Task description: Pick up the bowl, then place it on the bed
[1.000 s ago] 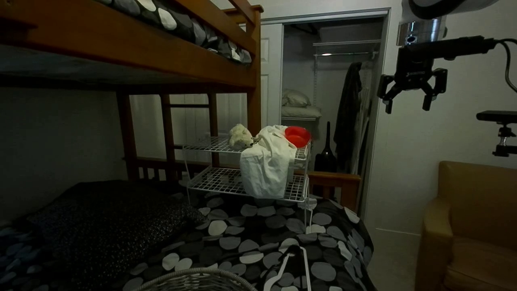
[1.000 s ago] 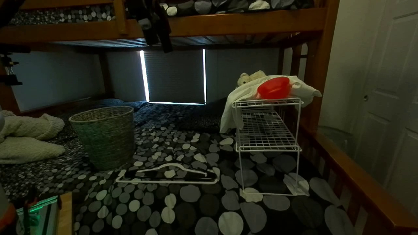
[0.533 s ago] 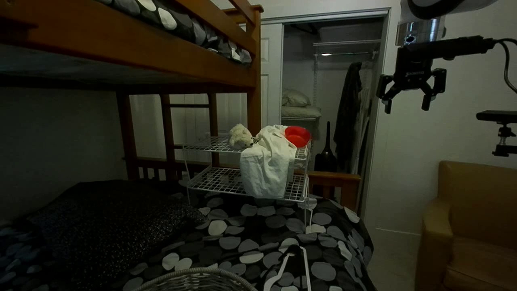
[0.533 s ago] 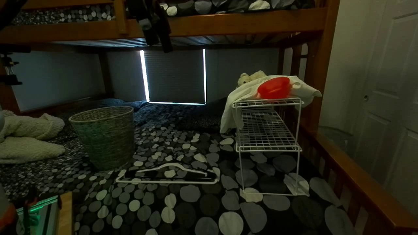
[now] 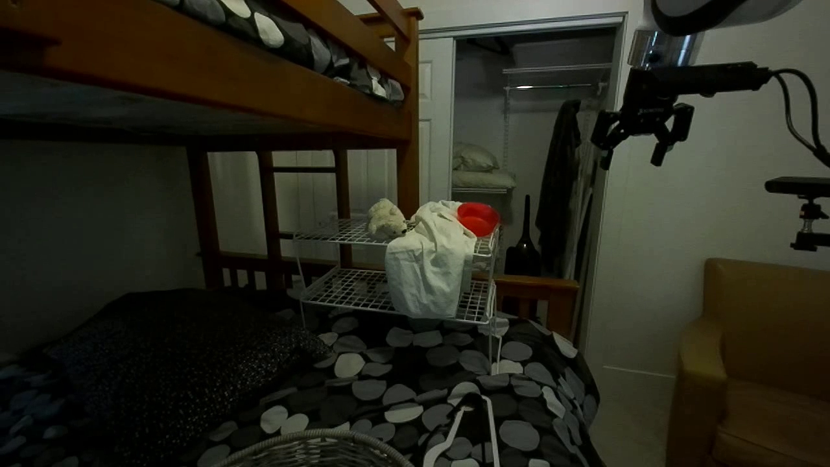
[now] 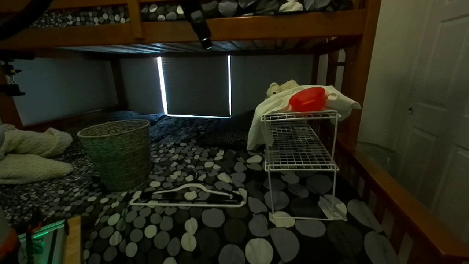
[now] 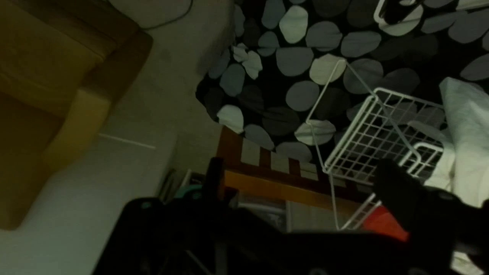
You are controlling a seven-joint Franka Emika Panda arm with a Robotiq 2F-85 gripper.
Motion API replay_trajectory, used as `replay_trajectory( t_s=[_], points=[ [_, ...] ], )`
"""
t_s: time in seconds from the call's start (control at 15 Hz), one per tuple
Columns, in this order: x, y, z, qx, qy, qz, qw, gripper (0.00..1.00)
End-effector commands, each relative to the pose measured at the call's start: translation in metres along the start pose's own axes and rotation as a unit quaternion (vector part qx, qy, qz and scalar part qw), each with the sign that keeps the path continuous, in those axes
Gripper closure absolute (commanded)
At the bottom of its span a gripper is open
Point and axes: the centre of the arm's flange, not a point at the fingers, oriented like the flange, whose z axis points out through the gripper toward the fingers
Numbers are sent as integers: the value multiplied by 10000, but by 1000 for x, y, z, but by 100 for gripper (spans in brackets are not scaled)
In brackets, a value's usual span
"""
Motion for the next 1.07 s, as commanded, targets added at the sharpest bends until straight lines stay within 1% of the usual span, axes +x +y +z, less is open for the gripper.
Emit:
replay_trajectory(
  t_s=[0.0, 0.07, 0.2, 0.8, 1.0],
  points=[
    [11, 6, -1, 76, 156, -226, 9996, 0],
    [21, 12, -1, 122, 256, -378, 9989, 0],
    [33, 18, 1, 139, 277, -496, 9983, 0],
    [35, 13, 1, 154, 288, -566, 9979, 0],
    [38, 9, 4, 286, 294, -548, 9977, 0]
  ],
)
